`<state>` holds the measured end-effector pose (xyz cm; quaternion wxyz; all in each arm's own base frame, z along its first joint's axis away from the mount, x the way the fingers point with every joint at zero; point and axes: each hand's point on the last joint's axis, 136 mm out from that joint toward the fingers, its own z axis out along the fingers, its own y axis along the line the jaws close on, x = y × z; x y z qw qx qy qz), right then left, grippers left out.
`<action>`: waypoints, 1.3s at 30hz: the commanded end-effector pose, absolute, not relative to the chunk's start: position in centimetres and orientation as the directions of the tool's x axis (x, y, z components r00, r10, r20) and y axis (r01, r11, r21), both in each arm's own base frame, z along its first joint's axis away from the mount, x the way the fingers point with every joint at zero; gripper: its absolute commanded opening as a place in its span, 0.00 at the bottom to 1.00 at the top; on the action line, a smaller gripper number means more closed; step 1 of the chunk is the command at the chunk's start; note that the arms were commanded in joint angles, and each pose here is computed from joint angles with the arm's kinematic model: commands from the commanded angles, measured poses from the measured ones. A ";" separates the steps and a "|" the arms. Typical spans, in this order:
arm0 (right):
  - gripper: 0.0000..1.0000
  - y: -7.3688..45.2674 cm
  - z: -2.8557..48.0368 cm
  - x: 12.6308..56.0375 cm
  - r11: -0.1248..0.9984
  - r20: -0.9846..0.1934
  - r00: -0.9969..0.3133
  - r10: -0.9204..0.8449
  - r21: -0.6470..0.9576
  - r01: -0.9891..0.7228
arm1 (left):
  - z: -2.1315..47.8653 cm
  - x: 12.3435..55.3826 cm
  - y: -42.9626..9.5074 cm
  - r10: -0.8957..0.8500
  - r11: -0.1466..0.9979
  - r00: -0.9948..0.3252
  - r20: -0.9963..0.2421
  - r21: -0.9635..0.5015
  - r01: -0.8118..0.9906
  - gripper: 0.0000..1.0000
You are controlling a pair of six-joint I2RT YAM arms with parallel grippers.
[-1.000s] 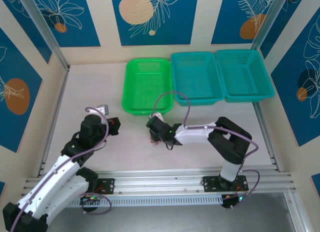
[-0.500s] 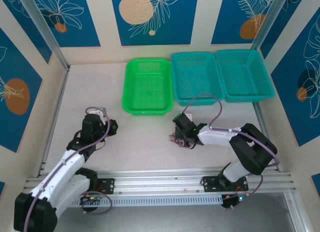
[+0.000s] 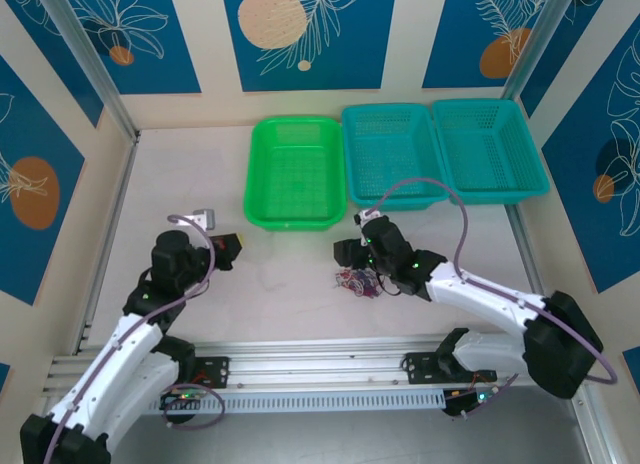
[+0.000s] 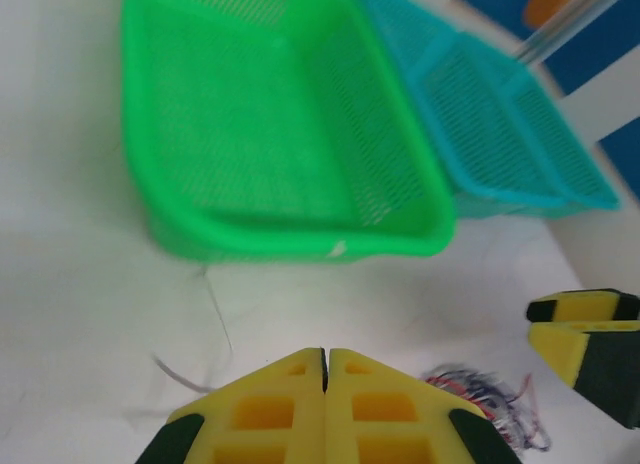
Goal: Untangle the cables
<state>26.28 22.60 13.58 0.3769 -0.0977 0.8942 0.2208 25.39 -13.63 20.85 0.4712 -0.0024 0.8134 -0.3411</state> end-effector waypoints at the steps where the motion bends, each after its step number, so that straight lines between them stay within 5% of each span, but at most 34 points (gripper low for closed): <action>1: 0.62 23.1 17.7 26.3 0.846 -0.788 -0.615 -0.017 0.317 -0.429 | 27.8 24.4 -14.2 -0.315 0.734 -0.384 -0.868 -0.479 0.480 0.00; 9: 0.74 21.4 24.7 27.0 0.812 -0.853 -0.498 0.155 0.397 -0.427 | 38.1 25.6 -15.8 -0.338 0.676 -0.224 -0.914 -0.401 0.619 0.00; 13: 0.76 21.8 29.4 26.2 0.750 -0.888 -0.415 0.199 0.411 -0.519 | 42.5 28.6 -17.6 -0.335 0.647 -0.180 -0.925 -0.365 0.670 0.00; 20: 0.77 22.1 34.1 24.7 0.696 -0.905 -0.376 0.200 0.401 -0.596 | 43.6 37.1 -18.9 -0.220 0.763 -0.113 -0.969 -0.243 0.599 0.00; 26: 0.78 21.9 33.4 24.3 0.694 -0.899 -0.395 0.188 0.406 -0.595 | 40.0 44.7 -21.2 -0.166 0.789 -0.142 -0.976 -0.218 0.574 0.00; 34: 0.78 20.9 31.1 24.2 0.718 -0.872 -0.446 0.204 0.443 -0.537 | 28.9 52.5 -23.7 -0.123 0.815 -0.359 -0.925 -0.301 0.496 0.00; 36: 0.78 20.4 30.7 24.2 0.733 -0.866 -0.458 0.203 0.444 -0.515 | 26.1 53.4 -23.5 -0.102 0.839 -0.421 -0.901 -0.305 0.450 0.10; 39: 0.78 19.6 29.6 24.3 0.763 -0.850 -0.487 0.200 0.447 -0.468 | 23.4 53.5 -22.5 -0.070 0.884 -0.525 -0.848 -0.297 0.361 0.41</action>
